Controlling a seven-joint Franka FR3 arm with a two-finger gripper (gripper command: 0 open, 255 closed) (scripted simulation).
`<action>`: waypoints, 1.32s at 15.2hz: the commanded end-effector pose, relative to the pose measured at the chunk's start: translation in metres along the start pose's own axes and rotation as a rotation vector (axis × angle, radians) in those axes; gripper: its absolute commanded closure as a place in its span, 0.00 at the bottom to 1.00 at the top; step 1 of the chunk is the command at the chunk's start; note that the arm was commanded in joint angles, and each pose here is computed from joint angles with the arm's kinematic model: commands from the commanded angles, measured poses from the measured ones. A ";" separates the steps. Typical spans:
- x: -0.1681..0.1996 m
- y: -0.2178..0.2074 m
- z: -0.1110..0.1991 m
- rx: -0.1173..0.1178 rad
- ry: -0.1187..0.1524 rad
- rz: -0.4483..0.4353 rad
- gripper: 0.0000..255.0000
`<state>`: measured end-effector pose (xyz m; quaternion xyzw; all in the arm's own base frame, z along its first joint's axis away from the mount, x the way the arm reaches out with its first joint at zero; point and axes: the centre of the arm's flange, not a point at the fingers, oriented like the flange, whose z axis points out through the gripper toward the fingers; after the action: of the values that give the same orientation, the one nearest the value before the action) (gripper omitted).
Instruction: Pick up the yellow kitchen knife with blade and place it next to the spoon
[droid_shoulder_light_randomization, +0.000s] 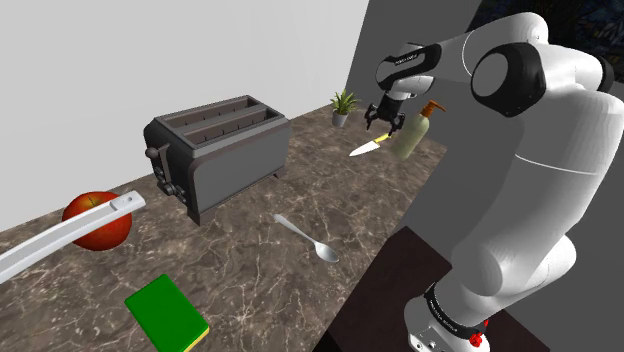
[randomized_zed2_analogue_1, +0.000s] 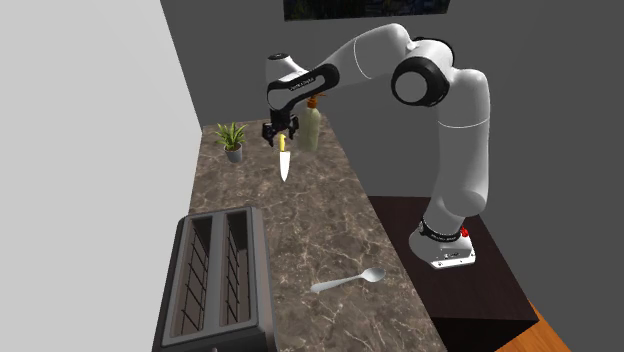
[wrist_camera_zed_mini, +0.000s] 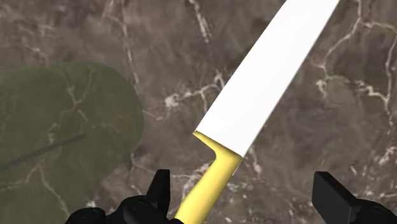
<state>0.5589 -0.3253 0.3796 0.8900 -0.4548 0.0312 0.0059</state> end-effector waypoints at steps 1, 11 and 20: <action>0.003 0.003 0.010 -0.001 0.001 0.009 0.00; 0.003 0.003 0.040 -0.001 0.001 0.009 0.00; 0.004 0.003 0.040 -0.001 0.001 0.009 1.00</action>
<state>0.5606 -0.3318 0.3408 0.8880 -0.4586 0.0322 0.0065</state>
